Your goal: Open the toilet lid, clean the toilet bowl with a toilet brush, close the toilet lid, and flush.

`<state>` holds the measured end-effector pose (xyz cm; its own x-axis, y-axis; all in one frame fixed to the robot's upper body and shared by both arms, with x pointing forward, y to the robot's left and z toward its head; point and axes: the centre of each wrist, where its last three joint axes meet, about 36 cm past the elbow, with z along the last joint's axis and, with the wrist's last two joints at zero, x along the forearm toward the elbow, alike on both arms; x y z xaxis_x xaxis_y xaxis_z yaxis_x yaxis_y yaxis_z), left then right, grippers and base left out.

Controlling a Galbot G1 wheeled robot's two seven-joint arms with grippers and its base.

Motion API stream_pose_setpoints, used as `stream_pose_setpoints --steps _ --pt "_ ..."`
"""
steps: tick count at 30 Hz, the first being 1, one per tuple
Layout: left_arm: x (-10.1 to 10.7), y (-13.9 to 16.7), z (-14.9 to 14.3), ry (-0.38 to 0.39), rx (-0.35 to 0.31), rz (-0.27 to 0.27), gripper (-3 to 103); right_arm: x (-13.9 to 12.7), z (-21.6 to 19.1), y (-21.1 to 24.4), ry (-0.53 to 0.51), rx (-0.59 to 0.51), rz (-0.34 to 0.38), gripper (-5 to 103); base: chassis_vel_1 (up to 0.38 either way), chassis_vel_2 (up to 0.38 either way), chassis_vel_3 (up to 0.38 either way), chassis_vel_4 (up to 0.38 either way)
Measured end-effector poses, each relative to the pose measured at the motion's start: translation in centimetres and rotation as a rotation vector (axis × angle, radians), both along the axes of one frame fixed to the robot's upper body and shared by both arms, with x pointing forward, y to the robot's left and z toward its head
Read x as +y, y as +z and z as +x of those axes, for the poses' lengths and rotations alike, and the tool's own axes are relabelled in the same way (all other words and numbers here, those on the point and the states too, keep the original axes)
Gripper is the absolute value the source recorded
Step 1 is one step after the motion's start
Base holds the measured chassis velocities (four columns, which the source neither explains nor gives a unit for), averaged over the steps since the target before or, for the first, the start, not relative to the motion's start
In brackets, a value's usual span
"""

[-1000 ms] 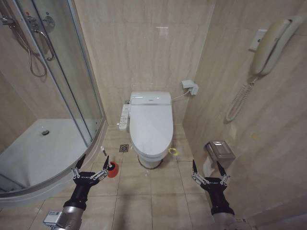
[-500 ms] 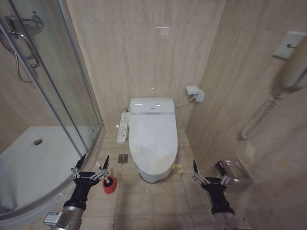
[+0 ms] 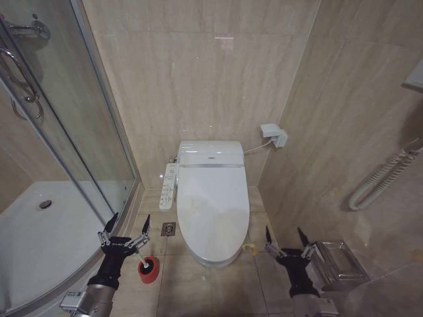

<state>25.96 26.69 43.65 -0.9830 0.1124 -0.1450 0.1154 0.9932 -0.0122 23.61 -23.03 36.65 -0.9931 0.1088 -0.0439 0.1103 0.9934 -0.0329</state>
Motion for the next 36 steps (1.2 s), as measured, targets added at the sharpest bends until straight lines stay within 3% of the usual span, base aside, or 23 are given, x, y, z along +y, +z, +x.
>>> stream_pose_setpoints --steps 23,36 --pt "0.0 0.0 0.0 0.000 0.000 0.000 100 -0.5 -0.8 -10.4 0.043 0.195 -0.036 100 0.000 0.000 0.000 0.000" --pt "0.0 0.0 0.0 0.000 0.000 0.000 100 -0.4 1.8 -14.0 0.067 0.241 -0.021 100 0.000 0.000 0.000 0.000"
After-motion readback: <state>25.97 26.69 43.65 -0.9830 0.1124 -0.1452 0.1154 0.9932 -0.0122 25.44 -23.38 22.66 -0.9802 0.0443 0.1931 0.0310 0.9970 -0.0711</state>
